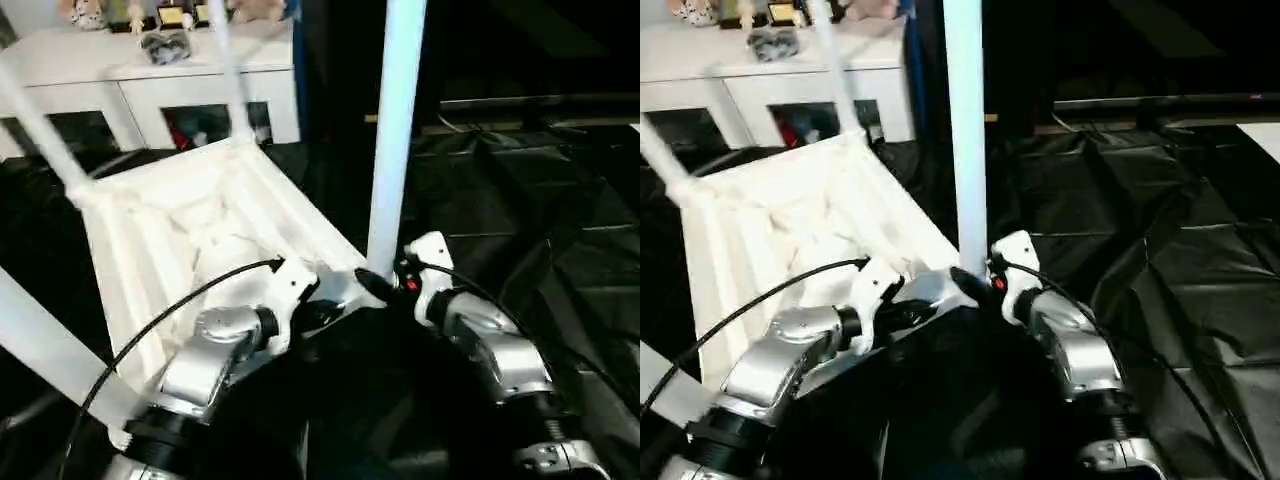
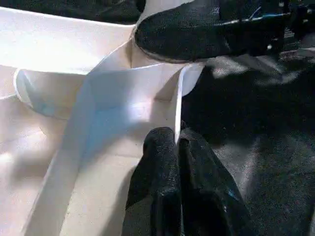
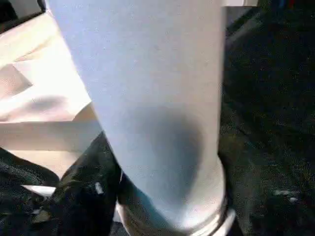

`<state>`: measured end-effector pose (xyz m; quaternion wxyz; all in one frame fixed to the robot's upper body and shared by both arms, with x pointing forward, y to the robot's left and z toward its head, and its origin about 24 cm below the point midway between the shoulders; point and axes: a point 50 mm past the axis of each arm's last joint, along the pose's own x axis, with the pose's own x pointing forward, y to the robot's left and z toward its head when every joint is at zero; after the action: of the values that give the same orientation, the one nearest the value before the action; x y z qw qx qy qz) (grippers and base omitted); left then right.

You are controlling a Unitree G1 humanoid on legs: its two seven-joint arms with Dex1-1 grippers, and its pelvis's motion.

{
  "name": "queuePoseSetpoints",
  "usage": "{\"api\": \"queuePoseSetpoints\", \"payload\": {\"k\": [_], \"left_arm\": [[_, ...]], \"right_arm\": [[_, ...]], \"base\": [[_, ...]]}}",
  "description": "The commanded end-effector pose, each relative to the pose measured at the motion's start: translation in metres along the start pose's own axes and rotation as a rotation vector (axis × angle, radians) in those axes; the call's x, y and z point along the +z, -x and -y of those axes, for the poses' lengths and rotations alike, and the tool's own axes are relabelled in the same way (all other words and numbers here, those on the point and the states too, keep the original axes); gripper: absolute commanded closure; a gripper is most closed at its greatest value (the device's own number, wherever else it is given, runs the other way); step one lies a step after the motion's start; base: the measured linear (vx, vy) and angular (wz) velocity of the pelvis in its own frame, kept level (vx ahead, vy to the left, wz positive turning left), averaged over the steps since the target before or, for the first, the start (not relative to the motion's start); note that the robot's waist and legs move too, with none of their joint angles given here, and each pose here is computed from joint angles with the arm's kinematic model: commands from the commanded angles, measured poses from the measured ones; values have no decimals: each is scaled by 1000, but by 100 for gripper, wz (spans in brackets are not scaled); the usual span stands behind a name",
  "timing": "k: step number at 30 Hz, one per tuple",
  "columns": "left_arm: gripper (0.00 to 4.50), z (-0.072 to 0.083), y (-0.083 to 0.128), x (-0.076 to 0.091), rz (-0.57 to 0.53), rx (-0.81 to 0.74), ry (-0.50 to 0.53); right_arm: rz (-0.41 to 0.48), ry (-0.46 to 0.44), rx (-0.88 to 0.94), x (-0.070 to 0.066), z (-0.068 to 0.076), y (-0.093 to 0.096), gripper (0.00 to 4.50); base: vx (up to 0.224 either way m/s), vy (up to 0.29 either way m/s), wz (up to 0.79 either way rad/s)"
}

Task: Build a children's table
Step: Rotate leg to tighten

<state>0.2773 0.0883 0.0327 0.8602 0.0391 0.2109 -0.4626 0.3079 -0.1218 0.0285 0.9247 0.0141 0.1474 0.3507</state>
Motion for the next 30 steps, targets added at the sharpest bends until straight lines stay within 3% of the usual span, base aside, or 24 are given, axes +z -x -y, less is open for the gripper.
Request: {"api": "queuePoseSetpoints", "payload": {"k": [1, 3, 10, 14, 21, 30], "left_arm": [[450, 28, -14, 30, 162, -169, -47], [450, 26, -8, 28, 153, -193, -63], [450, 20, 9, 21, 110, -311, -79], [450, 17, 19, 16, 73, -383, -80], [450, 14, 27, 13, 42, -426, -77], [450, 13, 32, 9, 25, -446, -61]], "right_arm": [[-114, -16, 247, -25, -41, -15, 104], [-109, 12, 268, -21, -35, -9, 83], [-88, 131, 463, -10, -25, 16, 83], [-120, 133, 647, -8, -29, 34, 83], [-153, 129, 735, -10, -30, 43, 83], [-184, 90, 800, -12, -34, 50, 156]], "base": [[0, 0, 0], [0, 0, 0], [0, 0, 0], [0, 0, 0], [0, 0, 0], [0, 0, 0]]}}
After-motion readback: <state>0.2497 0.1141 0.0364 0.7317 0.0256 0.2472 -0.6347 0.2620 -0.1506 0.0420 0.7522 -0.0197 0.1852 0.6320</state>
